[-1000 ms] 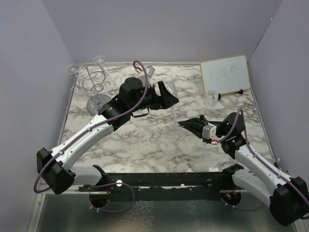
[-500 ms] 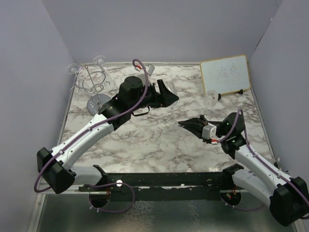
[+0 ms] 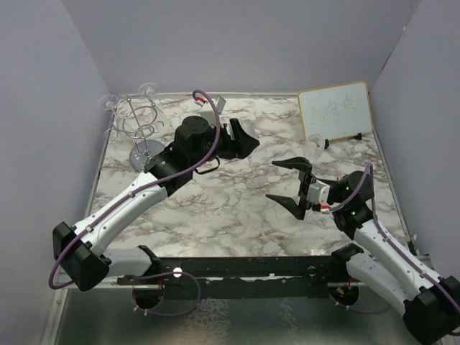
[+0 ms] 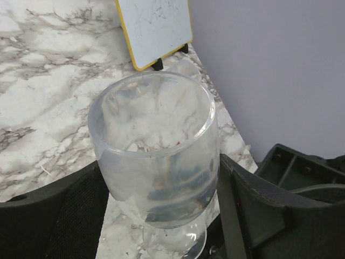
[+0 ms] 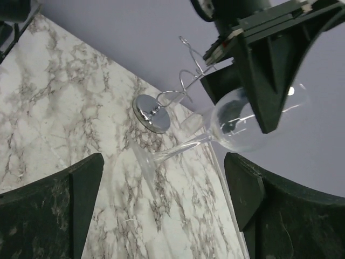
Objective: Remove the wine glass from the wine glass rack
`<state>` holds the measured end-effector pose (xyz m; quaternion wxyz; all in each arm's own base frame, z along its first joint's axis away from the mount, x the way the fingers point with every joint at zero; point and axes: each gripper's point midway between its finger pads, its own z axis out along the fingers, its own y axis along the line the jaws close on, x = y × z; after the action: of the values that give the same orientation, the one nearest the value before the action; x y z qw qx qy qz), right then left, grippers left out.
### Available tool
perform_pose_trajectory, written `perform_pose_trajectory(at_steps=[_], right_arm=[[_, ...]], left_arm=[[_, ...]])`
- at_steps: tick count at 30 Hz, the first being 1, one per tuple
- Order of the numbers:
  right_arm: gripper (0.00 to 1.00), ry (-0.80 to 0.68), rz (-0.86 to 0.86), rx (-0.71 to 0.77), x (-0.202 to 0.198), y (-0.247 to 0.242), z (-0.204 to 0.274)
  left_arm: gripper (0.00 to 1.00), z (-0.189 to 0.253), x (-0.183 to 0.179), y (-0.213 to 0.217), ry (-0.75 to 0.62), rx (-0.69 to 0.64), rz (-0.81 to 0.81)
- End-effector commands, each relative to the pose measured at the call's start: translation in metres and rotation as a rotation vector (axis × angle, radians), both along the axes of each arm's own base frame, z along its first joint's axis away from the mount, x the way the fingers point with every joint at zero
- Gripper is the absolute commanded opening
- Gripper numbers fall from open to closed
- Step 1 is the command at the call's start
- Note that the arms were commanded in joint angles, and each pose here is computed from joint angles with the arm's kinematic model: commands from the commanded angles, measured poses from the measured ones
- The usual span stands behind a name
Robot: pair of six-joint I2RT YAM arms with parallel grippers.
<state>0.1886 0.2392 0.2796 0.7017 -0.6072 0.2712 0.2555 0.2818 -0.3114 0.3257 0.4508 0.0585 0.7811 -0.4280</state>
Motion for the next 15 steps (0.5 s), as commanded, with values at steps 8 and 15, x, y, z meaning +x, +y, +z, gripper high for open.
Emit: perform_pose_trajectory(at_steps=[8,15], right_arm=[[0.97,0.676,-0.645,0.427,0.069,-0.072,0.102],[0.99,0.823,-0.991,0.714,0.078,-0.141,0.143]], left_arm=[[0.54,0.051,0.023,0.019,-0.448,0.023,0.08],[0.54,0.041,0.016,-0.019,-0.739,0.082,-0.062]])
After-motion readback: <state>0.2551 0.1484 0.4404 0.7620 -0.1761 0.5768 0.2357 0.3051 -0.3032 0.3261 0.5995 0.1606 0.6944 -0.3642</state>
